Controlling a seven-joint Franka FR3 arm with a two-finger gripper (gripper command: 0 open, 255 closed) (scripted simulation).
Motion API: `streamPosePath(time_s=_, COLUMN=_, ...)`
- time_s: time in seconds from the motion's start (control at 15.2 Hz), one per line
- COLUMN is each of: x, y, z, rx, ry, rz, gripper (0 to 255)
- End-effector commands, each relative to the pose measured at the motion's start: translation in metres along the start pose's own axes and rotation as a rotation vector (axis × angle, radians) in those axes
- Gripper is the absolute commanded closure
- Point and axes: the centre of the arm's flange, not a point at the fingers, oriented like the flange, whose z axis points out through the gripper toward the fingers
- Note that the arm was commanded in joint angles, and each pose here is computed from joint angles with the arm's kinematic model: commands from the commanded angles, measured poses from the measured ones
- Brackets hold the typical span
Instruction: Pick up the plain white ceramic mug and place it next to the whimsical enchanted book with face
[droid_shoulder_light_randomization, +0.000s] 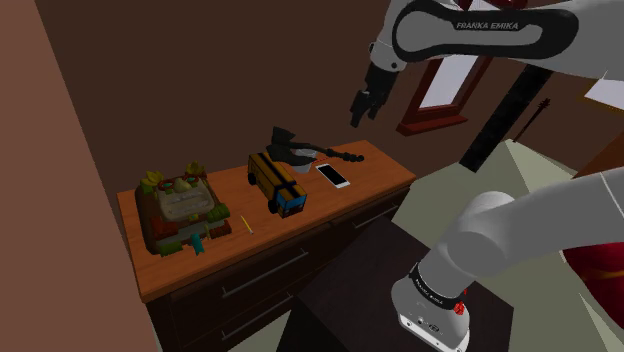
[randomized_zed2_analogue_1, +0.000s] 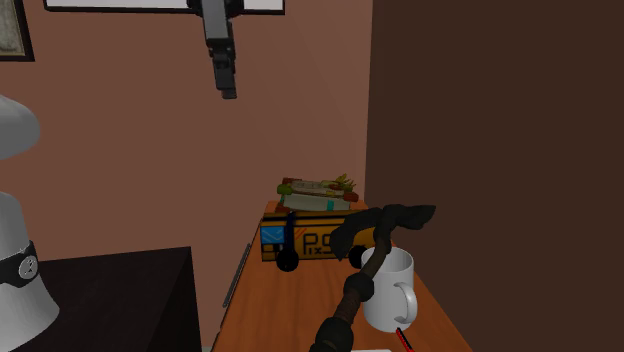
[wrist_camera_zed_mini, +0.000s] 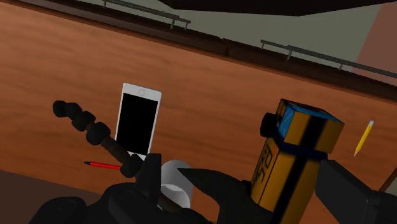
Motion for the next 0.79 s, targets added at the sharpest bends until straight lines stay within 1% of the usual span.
streamPosePath(time_s=0.0, x=0.015, y=0.017, z=0.020, rx=0.022, ry=0.003, rz=0.007, gripper=0)
streamPosePath(time_s=0.73, x=0.100, y=0.094, z=0.123, rx=0.147, ry=0.008, rz=0.044, gripper=0)
